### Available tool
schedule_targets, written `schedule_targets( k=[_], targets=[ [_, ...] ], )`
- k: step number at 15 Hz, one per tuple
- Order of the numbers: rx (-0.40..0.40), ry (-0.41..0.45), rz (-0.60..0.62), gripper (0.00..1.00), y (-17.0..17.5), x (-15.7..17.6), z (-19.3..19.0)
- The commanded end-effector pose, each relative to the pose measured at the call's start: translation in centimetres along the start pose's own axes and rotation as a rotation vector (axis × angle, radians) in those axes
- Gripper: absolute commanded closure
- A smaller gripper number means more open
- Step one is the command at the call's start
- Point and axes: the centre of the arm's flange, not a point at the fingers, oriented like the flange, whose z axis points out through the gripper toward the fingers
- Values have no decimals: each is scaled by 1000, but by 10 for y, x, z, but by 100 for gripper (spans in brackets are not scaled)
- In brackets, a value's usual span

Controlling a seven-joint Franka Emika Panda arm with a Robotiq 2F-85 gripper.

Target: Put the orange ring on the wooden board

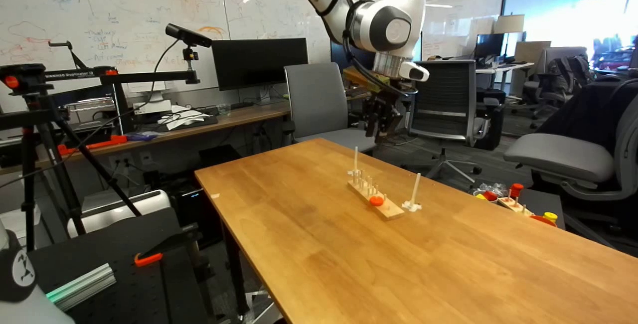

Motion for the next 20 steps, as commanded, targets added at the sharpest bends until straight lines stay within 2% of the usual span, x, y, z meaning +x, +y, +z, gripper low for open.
schedule_targets(
  k=[1, 4, 5, 12, 14, 17, 18, 20],
  targets=[
    [-70, -3, -67, 26, -9, -23, -49],
    [-102, -12, -93, 3, -17, -31, -79],
    [-108, -17, -97, 0, -18, -33, -87],
    [-165, -97, -92, 0, -24, -48, -125],
    [-162, -143, -60, 0, -22, -49, -125],
    [-111, -220, -14, 0, -18, -54, -127],
    [-132, -186, -51, 0, -17, -54, -114],
    [-127, -206, -41, 0, -15, -56, -115]
  ],
)
